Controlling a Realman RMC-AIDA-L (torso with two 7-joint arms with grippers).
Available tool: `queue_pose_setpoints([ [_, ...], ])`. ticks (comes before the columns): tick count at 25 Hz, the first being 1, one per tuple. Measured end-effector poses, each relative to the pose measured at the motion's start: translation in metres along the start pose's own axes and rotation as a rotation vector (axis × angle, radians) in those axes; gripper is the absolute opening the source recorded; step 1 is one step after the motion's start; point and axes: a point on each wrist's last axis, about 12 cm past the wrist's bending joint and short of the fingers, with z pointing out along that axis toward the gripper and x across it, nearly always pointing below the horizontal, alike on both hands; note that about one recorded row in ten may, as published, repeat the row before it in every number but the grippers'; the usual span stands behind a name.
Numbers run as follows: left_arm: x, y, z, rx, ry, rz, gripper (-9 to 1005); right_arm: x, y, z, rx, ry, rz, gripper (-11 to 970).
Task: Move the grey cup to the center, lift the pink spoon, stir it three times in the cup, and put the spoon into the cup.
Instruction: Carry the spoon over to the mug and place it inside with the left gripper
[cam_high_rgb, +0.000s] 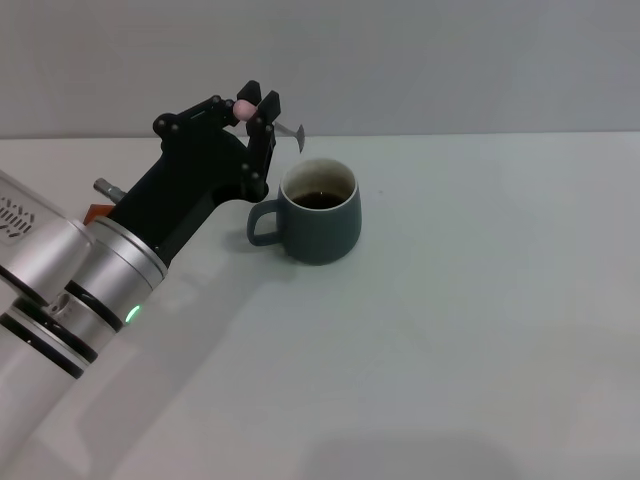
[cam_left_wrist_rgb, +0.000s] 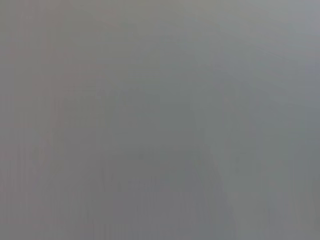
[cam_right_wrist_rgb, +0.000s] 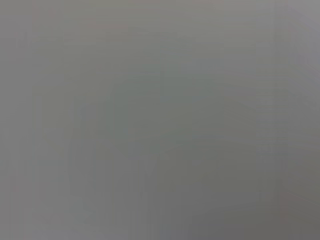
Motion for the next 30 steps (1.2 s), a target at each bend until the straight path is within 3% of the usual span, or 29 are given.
queue_pose_setpoints([
  [16,0.007,0.001,0.001,-0.012,0.022,-0.001,191,0.002,0.000,0.000,0.001,0.017,0.009,-1],
  [30,0.015,-0.003,0.017,0.025,0.086,0.025,199,0.002,0.002,0.001,-0.003,0.016,0.019,-2],
])
